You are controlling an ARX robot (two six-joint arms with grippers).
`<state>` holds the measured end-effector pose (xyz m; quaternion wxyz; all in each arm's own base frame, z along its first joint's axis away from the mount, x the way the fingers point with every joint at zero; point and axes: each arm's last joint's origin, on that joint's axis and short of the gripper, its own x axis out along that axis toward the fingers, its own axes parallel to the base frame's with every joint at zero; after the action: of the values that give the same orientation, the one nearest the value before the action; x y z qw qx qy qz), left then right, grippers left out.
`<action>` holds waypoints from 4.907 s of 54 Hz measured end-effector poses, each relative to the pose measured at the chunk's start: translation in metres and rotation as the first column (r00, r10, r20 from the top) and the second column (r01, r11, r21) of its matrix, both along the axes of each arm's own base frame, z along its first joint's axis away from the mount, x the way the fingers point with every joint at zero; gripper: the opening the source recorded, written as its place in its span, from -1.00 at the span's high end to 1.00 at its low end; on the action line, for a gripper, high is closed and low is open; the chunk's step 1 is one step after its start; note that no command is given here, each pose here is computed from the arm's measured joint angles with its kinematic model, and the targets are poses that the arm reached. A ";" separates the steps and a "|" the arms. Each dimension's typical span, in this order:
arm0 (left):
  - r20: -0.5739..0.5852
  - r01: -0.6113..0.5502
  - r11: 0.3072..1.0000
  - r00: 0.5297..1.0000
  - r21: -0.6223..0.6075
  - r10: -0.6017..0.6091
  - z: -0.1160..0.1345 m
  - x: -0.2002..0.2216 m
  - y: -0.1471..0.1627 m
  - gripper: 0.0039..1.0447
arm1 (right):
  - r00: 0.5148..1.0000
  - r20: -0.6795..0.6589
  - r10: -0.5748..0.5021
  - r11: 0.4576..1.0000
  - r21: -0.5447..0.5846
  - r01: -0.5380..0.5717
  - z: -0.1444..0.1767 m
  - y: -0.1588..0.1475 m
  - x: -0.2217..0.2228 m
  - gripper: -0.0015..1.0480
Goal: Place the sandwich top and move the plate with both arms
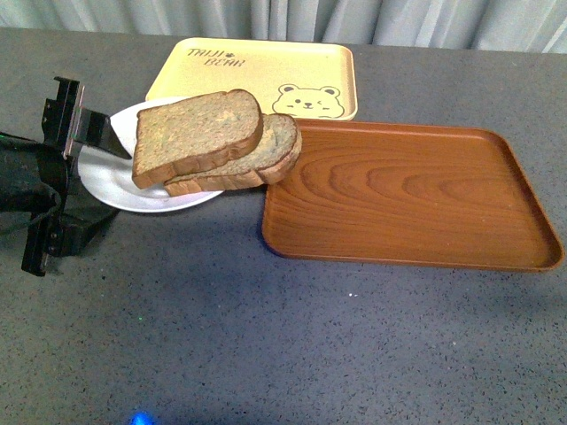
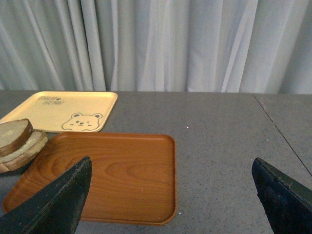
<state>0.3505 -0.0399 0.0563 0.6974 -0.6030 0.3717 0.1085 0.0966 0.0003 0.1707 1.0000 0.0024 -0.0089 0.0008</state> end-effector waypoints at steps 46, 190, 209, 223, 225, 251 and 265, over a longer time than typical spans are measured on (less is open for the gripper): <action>0.111 0.026 0.995 0.994 -0.096 -0.015 0.022 -0.022 -0.003 0.96 | 1.000 0.000 0.000 1.000 0.000 0.000 0.000 0.000 0.000 -0.82; 0.391 -0.285 0.269 0.705 0.920 -0.591 0.106 -0.189 0.040 0.98 | 1.000 0.000 0.002 1.000 0.000 -0.002 0.000 0.000 0.000 -0.82; 0.391 -0.292 0.261 0.702 0.920 -0.594 0.109 -0.209 0.040 0.98 | 1.000 0.000 0.002 1.000 0.000 -0.002 0.000 0.000 0.000 -0.82; 0.400 -0.304 0.259 0.697 0.917 -0.595 0.113 -0.219 0.040 0.98 | 1.000 0.000 0.002 1.000 0.000 -0.002 0.000 0.000 0.000 -0.82; 0.400 -0.305 0.259 0.697 0.916 -0.595 0.113 -0.220 0.040 0.98 | 1.000 0.000 0.002 1.000 0.000 -0.002 0.000 0.000 0.000 -0.82; 0.405 -0.311 0.259 0.694 0.914 -0.595 0.115 -0.235 0.040 0.98 | 1.000 0.000 0.002 1.000 0.000 -0.002 0.000 0.000 0.000 -0.82; 0.406 -0.312 0.259 0.694 0.914 -0.595 0.115 -0.241 0.040 0.98 | 1.000 0.000 0.002 1.000 0.000 -0.002 0.000 0.000 0.000 -0.82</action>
<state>0.1092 0.0000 0.1713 1.0000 -0.0056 -0.0081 0.0001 0.0966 0.0003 0.1707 1.0000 0.0024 -0.0089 0.0017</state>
